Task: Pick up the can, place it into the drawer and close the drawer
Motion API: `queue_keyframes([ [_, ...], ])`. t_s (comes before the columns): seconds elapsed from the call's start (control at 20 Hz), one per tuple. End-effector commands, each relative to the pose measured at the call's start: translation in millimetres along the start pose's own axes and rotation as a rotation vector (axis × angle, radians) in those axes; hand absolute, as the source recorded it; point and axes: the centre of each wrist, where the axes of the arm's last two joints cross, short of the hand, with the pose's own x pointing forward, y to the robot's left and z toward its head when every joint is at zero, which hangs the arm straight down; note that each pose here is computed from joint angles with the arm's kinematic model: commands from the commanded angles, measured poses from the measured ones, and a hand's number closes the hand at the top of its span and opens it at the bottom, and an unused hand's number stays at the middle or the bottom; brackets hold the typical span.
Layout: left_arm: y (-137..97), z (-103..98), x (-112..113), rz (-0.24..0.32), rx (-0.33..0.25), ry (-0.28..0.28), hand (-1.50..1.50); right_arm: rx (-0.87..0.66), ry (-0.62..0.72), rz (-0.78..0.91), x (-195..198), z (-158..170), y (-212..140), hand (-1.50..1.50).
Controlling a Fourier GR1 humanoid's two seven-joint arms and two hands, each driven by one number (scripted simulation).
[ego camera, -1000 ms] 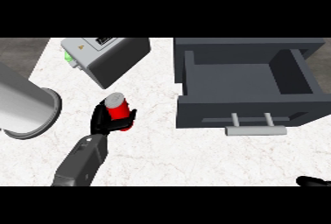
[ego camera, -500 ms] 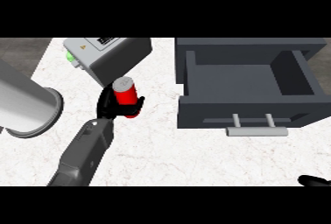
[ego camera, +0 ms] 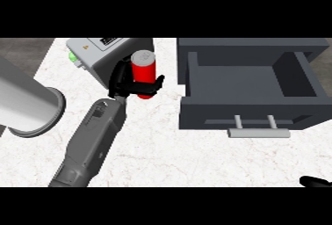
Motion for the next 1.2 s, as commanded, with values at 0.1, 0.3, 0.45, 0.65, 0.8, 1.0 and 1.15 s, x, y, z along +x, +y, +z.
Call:
queue_keyframes([
  [0.1,-52,-22,69,0.020,-0.048,-0.002,1.50,0.002,0.009,-0.009,15,1,5,-1.50],
  [0.3,-68,-33,110,0.007,-0.061,-0.031,1.50,0.011,-0.005,-0.003,11,-3,2,-1.50],
  [0.45,-83,-39,154,-0.025,-0.060,-0.040,1.50,-0.003,-0.026,0.003,14,-14,-9,-1.50],
  [0.65,-95,-53,162,-0.040,-0.078,-0.025,1.50,0.000,-0.017,-0.028,9,-10,-3,-1.50],
  [0.8,-116,-56,192,-0.056,-0.064,-0.017,1.50,0.005,-0.021,-0.007,15,-12,10,-1.50],
  [1.0,-139,-63,192,-0.093,-0.054,-0.019,1.50,0.017,-0.027,-0.018,10,-20,3,-1.50],
  [1.15,-149,-65,212,-0.106,-0.082,-0.004,1.50,-0.001,-0.019,-0.025,6,-14,-2,-1.50],
])
